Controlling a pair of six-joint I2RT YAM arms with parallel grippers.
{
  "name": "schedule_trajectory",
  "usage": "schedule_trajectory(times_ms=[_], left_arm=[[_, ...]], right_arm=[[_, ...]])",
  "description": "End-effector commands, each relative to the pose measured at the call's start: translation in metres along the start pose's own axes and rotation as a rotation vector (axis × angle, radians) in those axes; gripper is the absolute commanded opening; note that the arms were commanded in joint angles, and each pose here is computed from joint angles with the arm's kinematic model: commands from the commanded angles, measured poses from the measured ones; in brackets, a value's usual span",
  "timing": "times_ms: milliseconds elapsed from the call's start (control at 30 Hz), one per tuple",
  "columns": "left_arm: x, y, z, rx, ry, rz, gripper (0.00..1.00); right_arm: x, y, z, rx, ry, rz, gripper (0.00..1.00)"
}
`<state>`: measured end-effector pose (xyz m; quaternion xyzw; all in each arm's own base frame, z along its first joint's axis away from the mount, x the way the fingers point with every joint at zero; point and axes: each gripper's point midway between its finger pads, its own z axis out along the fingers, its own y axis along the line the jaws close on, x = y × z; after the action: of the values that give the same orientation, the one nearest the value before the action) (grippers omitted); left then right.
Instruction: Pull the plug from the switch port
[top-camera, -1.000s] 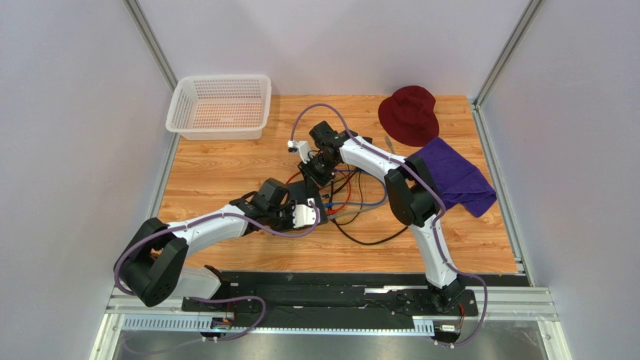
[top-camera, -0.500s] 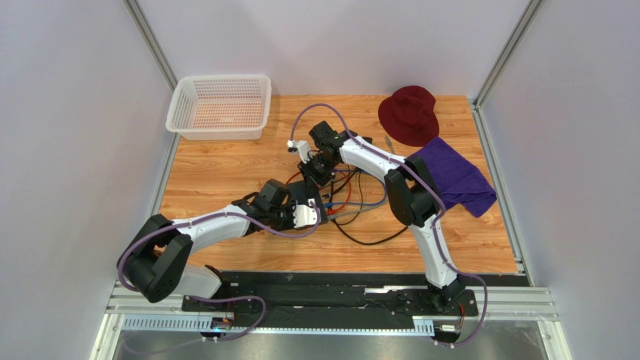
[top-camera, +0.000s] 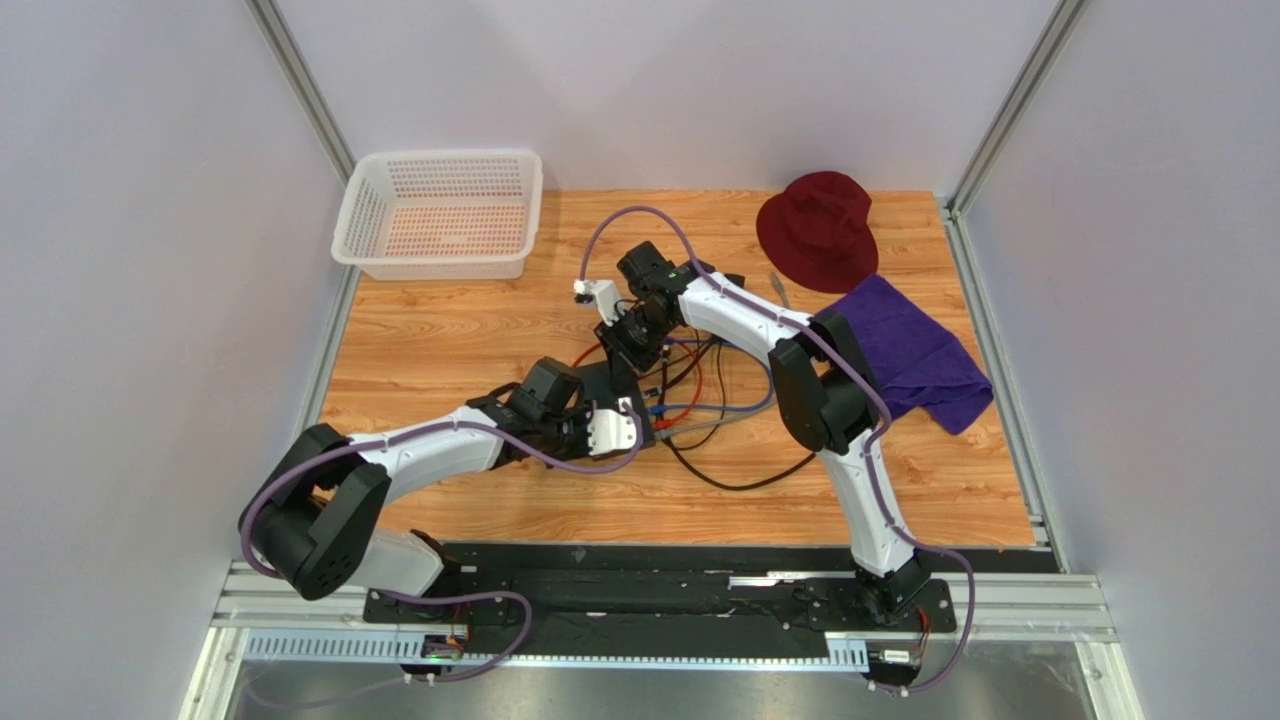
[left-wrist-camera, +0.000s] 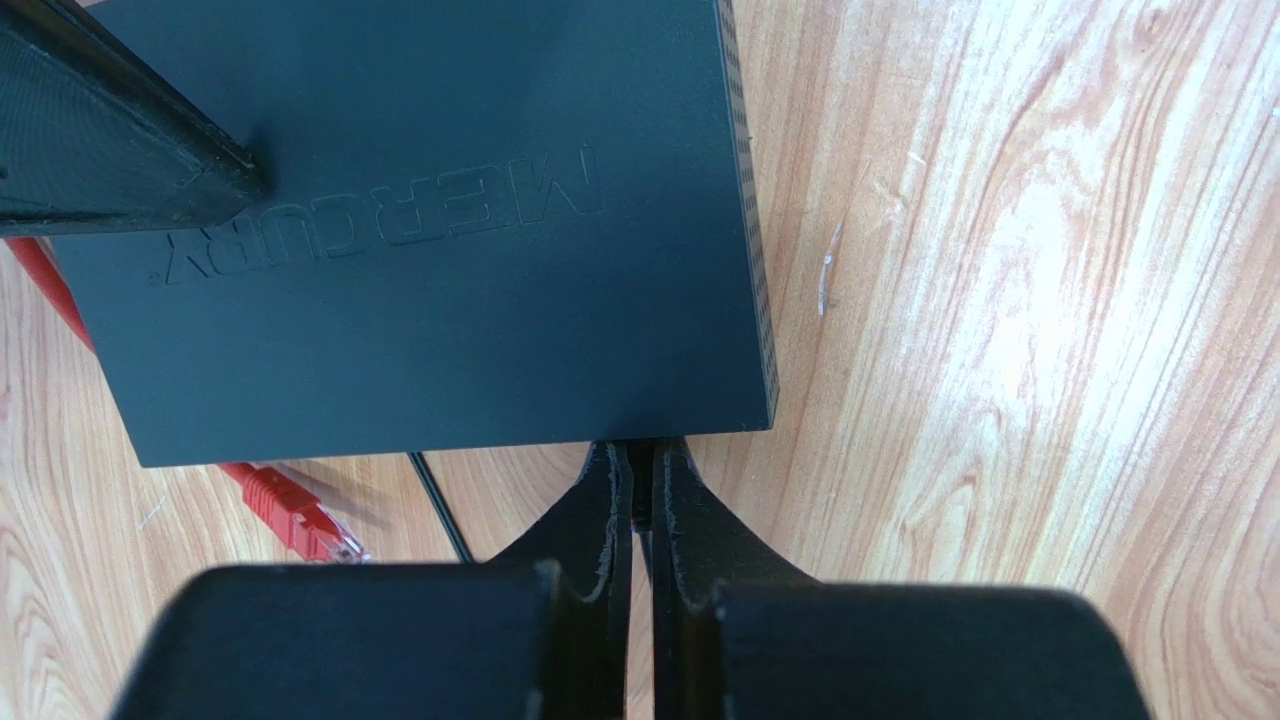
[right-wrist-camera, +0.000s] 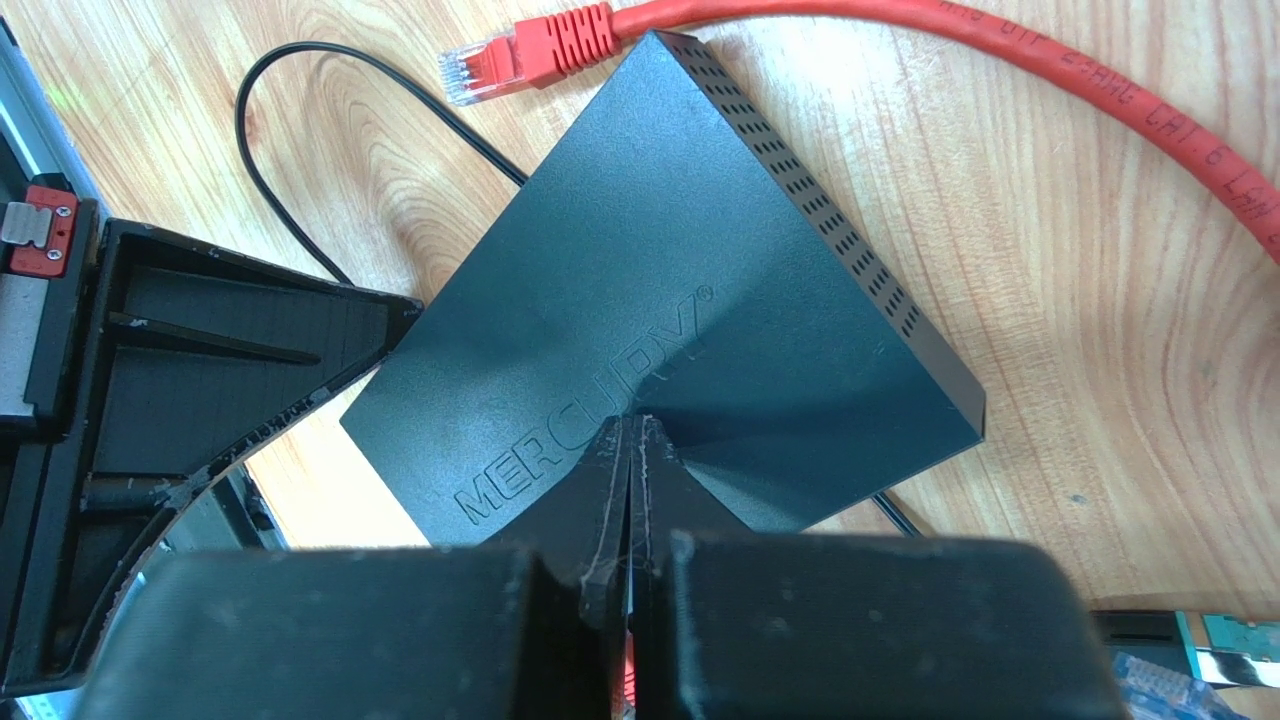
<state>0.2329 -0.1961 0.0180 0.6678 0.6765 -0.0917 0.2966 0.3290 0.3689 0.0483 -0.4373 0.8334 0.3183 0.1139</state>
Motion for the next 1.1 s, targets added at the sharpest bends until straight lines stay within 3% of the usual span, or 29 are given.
schedule_trajectory(times_ms=[0,167,300,600,767,1067], left_arm=[[-0.020,-0.009,-0.002,0.088,-0.066,0.053,0.00],[-0.031,-0.023,-0.011,0.202,-0.077,0.011,0.00],[-0.025,-0.031,-0.005,0.280,0.005,-0.117,0.00],[-0.032,-0.019,-0.016,0.203,0.002,-0.159,0.00],[-0.033,-0.032,-0.018,0.251,-0.014,-0.192,0.00],[-0.050,-0.019,-0.017,0.223,-0.056,-0.237,0.00]], right_arm=[[0.013,-0.025,0.009,0.099,0.043,-0.007,0.00],[0.020,-0.025,0.011,0.096,0.057,-0.003,0.00],[0.021,-0.025,0.011,0.099,0.061,-0.005,0.00],[0.027,-0.023,0.008,0.098,0.070,-0.007,0.00],[0.028,-0.024,0.005,0.112,0.073,-0.022,0.00],[0.035,-0.023,0.006,0.110,0.087,-0.019,0.00]])
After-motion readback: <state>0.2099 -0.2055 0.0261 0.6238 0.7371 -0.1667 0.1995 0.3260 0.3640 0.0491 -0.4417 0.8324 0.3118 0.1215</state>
